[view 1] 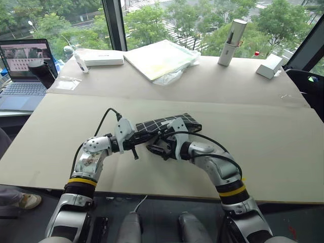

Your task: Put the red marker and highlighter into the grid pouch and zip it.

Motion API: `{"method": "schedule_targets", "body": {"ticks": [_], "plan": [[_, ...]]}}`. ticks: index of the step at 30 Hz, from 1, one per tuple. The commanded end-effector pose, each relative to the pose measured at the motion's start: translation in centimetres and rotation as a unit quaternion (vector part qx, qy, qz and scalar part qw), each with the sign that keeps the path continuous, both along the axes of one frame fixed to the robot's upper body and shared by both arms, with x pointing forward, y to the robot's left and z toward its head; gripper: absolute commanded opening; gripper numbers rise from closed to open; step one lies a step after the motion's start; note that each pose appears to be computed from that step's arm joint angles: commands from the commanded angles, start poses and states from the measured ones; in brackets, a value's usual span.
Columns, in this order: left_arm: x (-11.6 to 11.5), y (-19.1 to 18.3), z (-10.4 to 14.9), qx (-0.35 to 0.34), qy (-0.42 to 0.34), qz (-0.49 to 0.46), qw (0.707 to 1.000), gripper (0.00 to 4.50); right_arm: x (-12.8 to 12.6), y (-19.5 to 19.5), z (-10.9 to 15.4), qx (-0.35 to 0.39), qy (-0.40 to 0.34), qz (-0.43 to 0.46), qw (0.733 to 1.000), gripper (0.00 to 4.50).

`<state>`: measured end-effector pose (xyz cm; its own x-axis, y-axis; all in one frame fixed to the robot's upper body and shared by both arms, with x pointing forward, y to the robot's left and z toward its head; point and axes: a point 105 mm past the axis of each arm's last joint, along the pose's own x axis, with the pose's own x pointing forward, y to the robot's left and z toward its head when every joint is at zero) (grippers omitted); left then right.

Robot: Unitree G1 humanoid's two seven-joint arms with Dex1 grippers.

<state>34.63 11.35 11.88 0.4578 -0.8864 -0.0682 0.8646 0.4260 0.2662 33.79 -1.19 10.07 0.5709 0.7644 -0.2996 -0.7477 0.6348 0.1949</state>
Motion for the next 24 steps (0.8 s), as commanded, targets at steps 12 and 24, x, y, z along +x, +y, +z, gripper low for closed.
{"method": "schedule_targets", "body": {"ticks": [12, 24], "plan": [[0.0, -0.1, 0.6, -0.010, -0.018, 0.004, 1.000, 0.00, 0.4, -2.4, 1.7, 0.011, -0.038, -0.007, 0.999, 0.03], [-0.1, 0.1, 0.7, -0.009, -0.018, 0.005, 1.000, 0.00, 0.8, -14.3, 1.7, -0.067, -0.037, -0.108, 0.991, 0.03]]}}
